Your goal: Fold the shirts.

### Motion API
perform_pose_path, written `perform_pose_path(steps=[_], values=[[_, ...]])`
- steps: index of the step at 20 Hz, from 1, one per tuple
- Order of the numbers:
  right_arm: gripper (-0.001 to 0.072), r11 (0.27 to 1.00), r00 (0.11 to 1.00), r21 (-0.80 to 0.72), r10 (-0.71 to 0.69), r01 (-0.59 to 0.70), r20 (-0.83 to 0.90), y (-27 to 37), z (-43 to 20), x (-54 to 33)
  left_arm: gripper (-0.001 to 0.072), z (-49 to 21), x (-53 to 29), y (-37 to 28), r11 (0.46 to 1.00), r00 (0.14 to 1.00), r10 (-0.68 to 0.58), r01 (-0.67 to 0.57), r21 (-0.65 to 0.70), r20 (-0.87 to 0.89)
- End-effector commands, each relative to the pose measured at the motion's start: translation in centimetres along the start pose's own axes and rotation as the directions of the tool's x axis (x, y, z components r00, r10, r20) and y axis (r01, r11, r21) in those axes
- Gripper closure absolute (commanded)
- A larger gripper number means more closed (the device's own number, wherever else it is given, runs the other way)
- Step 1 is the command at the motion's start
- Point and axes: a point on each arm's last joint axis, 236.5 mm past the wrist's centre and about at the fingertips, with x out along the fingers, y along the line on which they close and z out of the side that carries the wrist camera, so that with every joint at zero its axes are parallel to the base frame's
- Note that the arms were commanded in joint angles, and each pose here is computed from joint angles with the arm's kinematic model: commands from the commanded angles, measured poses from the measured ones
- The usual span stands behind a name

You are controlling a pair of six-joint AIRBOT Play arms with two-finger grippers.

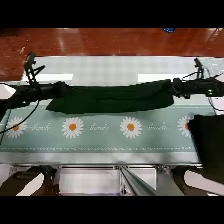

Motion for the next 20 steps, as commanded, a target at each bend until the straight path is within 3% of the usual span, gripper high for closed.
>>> perform_pose_path(steps=[1,9,14,17,20], values=[[0.0675,0.989,0.994,-0.121,-0.075,0.085,0.085,2.5,-2.8,-6.2,0.0692,-2.1,1.6,-2.6,0.998,0.996,-0.046,0.05,0.048,-0.076],[0.0675,0.968,0.952,-0.246,0.123,-0.053,0.279,12.9,-10.5,-16.0,0.0692,-9.2,15.0,-14.2,0.963,0.895,-0.148,0.228,0.147,-0.421],[0.0675,0.967,0.951,-0.244,0.137,-0.069,0.275,13.7,-11.9,-16.8,0.0692,-20.3,20.2,-20.6,0.94,0.712,-0.154,0.32,0.121,-0.685],[0.0675,0.968,0.946,-0.239,0.141,-0.071,0.291,13.8,-11.5,-16.9,0.0691,-24.8,20.8,-22.3,0.937,0.657,-0.142,0.331,0.114,-0.74],[0.0675,0.972,0.946,-0.227,0.133,-0.066,0.295,13.5,-11.0,-16.7,0.0691,-22.8,20.6,-21.8,0.933,0.669,-0.151,0.34,0.12,-0.728]])
